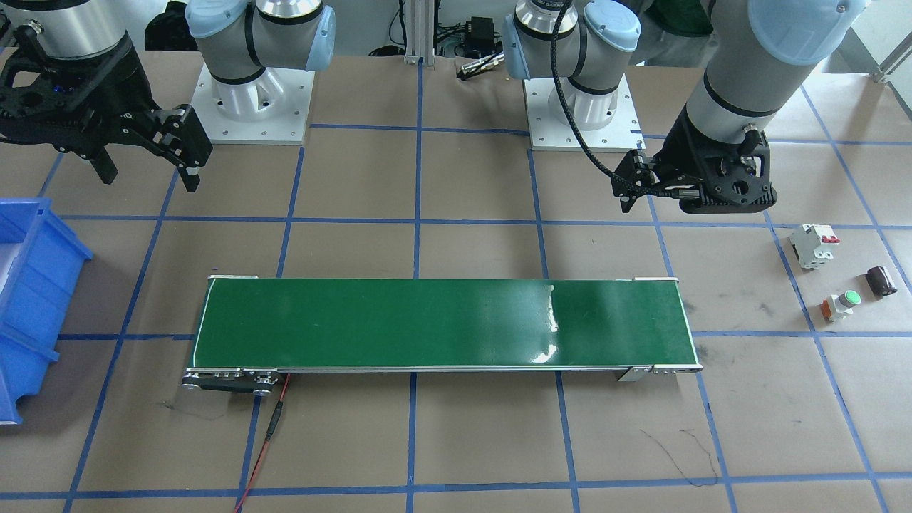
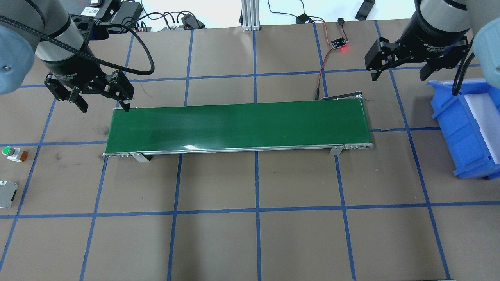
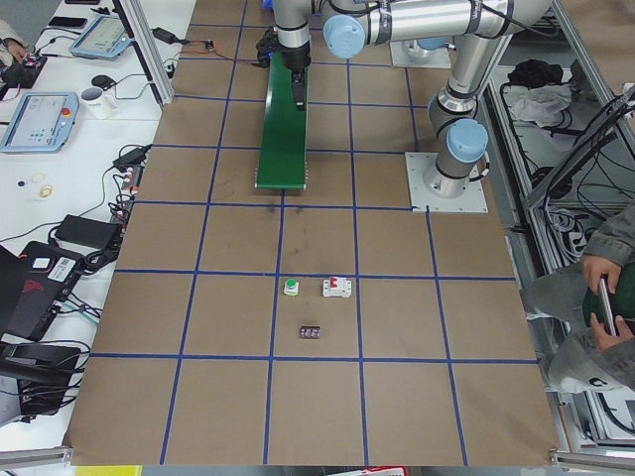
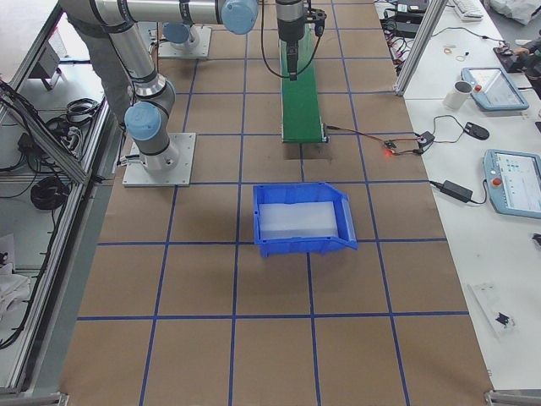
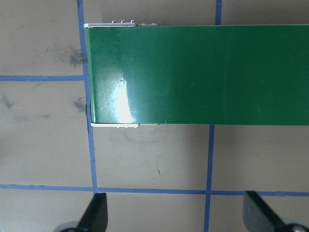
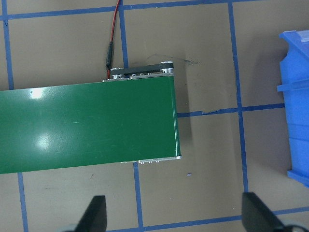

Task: Move capacitor from left to right
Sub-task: 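Move the left gripper down toward the brown capacitor on the table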

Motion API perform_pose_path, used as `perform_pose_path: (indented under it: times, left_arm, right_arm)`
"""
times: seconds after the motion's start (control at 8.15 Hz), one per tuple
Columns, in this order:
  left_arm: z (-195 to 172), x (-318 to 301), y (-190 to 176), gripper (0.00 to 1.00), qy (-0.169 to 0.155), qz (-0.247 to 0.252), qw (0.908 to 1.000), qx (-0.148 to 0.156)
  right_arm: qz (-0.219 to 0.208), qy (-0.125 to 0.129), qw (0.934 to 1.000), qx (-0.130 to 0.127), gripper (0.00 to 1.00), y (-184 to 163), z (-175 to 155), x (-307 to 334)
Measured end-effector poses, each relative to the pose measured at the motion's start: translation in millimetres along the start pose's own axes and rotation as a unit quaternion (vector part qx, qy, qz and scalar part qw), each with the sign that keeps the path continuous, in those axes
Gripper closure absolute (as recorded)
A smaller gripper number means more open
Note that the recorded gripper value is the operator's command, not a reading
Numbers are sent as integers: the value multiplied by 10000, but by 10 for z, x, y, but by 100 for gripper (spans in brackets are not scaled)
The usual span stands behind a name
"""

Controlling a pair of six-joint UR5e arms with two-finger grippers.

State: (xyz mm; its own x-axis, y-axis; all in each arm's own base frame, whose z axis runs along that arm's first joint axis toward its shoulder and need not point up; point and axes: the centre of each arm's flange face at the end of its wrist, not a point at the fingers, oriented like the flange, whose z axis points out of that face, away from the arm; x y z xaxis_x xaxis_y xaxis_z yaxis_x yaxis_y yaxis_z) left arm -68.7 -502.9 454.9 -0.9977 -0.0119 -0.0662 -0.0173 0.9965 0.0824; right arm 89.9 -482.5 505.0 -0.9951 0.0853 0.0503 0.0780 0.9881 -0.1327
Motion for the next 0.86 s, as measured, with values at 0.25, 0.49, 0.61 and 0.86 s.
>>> perform_pose_path:
  times: [0.25,0.49,0.61,0.86]
  left_arm:
    - [2,0,-1,0,0,0,10000,-2]
    - [1,-4,-2,0,0,7,10000,-1]
    - [-10,-34,-1,0,-5,-11,10000,9]
    - [-103,-275,44,0,-211,-214,9995,78]
  right_arm:
    - [4,26,10000,-11,0,2,4,6]
    - [10,42,10000,-15,0,8,3,5]
    - [24,35,10000,-13,0,9,1,3]
    - [35,28,10000,-13,0,9,1,-3]
